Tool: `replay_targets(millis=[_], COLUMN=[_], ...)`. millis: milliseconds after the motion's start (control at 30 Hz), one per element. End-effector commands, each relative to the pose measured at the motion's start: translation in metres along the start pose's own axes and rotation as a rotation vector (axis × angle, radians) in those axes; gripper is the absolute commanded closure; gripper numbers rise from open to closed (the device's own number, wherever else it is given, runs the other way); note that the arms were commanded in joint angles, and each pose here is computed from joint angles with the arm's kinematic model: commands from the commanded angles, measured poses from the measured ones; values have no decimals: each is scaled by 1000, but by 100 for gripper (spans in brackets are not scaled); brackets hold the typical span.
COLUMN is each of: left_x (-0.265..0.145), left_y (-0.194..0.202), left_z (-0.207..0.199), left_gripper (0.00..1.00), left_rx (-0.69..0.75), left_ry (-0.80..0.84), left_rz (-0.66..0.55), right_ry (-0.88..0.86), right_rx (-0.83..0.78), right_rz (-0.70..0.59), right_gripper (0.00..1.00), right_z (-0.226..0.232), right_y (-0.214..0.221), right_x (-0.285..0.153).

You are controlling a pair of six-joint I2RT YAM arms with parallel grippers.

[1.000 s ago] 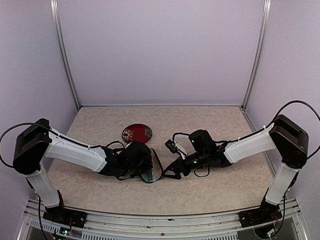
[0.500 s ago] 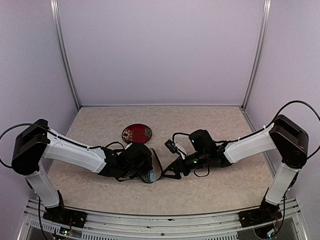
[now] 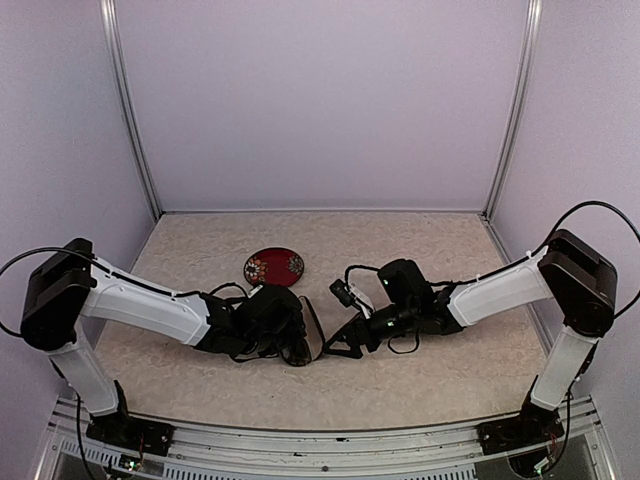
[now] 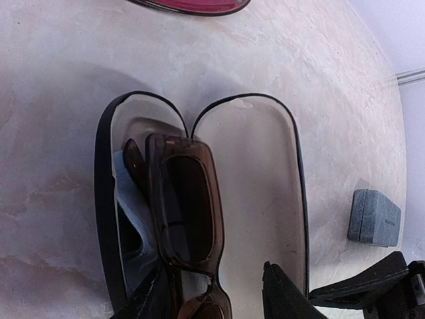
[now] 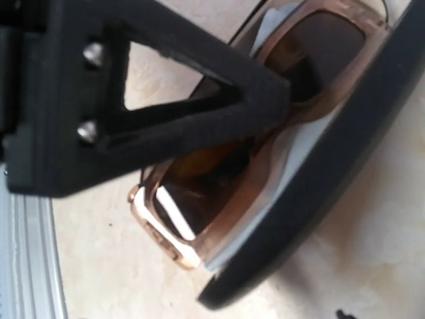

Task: Organize the sunglasses
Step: Place the sunglasses in the sunglasses case, then move the case with sunglasses to the center of the board.

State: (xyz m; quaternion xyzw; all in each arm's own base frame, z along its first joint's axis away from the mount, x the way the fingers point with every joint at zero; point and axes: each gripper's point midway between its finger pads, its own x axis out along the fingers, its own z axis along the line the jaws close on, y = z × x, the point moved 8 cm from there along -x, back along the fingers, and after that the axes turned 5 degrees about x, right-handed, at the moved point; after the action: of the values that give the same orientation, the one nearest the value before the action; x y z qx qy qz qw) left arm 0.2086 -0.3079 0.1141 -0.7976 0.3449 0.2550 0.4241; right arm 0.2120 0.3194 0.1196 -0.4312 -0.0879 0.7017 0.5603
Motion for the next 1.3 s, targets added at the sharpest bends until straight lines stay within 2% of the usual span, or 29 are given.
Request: replay_targets(millis=[0,367,633,800,1033,1267], left_x=[-16,-41,-53,-47,-45,-46], left_y=[-8,-22,-32,-40,-57,-64], left_z=[-1,-3,21,48,65,76], left_gripper=[53,52,44,40,38,37], left_rx=[23,84,92,24,-1,-18], left_ry=[2,-3,-8,20,64,97], left_rz=[-52,-157,-203,-157,-137,-143], right_ry=[-13,31,82,67,72,156], right_rx=[-32,-61,-92,-99,-96,-55], right_rz=[-42,-70,-99,-54,14,78], right_gripper=[23,24,23,22,19,18], right_z=[7,15,28,35,44,39], right_y=[-11,-21,-39,-48,-58,-54], right_x=[-7,-10,-15,3,35,61])
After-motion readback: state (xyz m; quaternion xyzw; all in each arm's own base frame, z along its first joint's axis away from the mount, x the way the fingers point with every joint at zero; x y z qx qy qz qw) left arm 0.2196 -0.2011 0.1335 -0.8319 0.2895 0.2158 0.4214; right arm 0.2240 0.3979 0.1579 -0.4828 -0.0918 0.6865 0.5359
